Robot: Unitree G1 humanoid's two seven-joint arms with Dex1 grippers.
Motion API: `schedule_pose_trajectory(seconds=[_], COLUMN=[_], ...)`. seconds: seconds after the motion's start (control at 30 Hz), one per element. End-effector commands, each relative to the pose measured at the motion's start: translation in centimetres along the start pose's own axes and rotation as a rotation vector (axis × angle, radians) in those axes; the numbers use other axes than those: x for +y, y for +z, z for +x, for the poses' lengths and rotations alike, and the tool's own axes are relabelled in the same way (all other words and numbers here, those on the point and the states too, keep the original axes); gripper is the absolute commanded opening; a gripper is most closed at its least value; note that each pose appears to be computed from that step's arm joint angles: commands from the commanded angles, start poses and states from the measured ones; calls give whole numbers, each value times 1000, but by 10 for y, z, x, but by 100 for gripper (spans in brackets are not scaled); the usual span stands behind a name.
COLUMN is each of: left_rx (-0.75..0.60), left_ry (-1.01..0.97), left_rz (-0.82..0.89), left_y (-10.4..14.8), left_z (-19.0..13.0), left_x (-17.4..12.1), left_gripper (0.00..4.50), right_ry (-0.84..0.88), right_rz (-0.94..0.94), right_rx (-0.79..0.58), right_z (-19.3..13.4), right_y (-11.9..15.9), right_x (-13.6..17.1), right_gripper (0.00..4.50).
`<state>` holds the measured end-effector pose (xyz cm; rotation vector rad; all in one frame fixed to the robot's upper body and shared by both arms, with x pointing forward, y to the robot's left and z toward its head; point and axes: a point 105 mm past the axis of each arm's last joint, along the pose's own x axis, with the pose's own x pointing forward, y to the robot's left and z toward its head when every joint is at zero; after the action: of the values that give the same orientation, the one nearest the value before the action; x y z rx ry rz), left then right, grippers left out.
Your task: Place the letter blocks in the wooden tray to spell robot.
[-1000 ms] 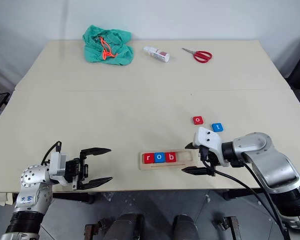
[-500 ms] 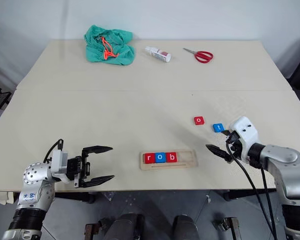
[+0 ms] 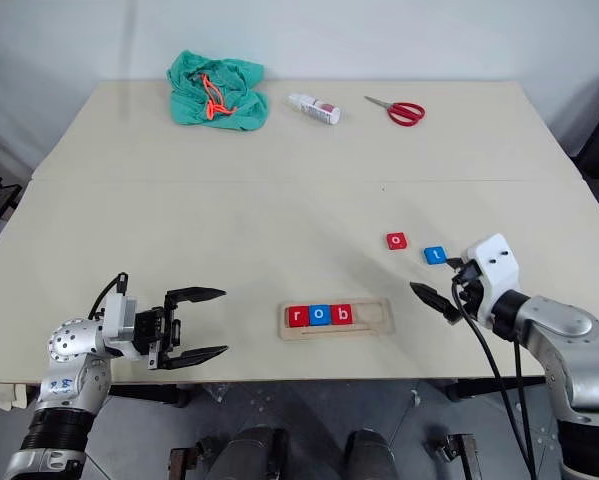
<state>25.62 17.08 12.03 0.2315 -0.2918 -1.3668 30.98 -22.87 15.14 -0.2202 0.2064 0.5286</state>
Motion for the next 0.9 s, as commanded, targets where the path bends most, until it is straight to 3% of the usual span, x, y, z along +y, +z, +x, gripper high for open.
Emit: schedule_pose_trajectory(seconds=[0.03, 0.43, 0.9], left_rx=[-6, -5, 9], left_ry=[-8, 12, 39], left_rz=[25, 28, 32], left_y=[6, 9, 10], left_z=[0, 1, -4], left_x=[-3, -9, -13], left_gripper=[450, 450, 450], right_ry=[-24, -197, -177], right_rz=[4, 123, 164], right_rx=[-62, -164, -154], right_z=[11, 71, 103], right_y=[14, 12, -10], right_x=[2, -12, 5], right_gripper=[448, 448, 448])
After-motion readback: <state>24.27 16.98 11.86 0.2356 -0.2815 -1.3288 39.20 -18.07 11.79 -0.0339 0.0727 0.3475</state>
